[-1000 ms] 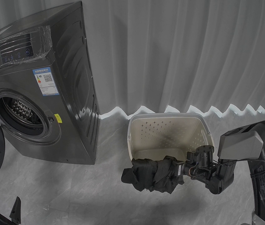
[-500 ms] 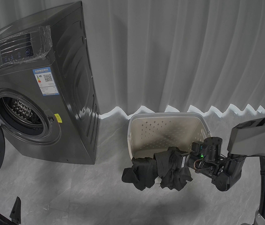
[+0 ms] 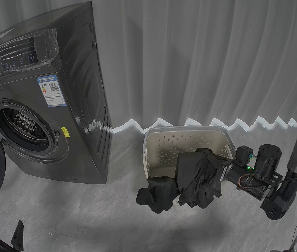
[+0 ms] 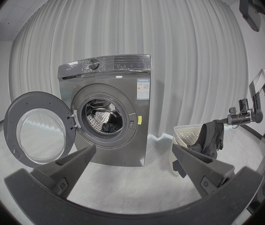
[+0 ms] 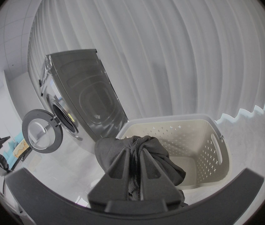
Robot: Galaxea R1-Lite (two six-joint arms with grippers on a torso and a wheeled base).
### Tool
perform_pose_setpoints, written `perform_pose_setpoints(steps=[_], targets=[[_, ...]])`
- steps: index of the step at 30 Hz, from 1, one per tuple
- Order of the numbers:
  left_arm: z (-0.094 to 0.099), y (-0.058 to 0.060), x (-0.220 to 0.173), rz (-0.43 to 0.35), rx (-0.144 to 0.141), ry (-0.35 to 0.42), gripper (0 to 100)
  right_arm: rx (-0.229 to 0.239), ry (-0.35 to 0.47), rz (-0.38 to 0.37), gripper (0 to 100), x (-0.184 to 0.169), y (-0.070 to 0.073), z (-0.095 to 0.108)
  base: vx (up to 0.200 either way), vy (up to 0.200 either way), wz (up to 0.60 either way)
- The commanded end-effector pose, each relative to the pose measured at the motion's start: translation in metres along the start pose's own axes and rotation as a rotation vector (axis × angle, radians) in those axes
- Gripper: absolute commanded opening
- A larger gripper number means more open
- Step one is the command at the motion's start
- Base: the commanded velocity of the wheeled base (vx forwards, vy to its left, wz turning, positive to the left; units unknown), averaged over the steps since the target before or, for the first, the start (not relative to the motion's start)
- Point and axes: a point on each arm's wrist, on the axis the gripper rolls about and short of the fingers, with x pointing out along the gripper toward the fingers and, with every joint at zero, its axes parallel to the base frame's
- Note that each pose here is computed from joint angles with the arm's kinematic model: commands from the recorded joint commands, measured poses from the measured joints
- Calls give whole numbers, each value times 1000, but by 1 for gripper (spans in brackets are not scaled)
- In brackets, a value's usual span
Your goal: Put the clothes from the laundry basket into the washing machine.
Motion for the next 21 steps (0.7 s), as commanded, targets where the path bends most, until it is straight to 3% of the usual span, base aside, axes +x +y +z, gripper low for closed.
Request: perform_pose_setpoints(steps=[1, 6, 7, 8, 16, 21], targets=[[-5, 0, 0, 0, -2, 1, 100, 22, -106, 90, 0, -29, 26, 30, 0, 0, 0], [-5, 0, 0, 0, -2, 1, 100, -2, -158, 117, 0, -39, 34, 43, 0, 0, 0], [-5, 0, 0, 0, 0, 1, 100, -49, -183, 119, 0, -42, 35, 48, 0, 0, 0], [-5, 0, 0, 0, -2, 0, 100, -59, -193, 120, 0, -43, 35, 50, 0, 0, 0], [-5, 0, 0, -2, -6, 0, 100, -74, -262, 123, 0, -53, 38, 66, 0, 0, 0], [-5, 0, 0, -5, 1, 0, 100, -100, -290, 117, 0, -57, 37, 72, -200, 0, 0]])
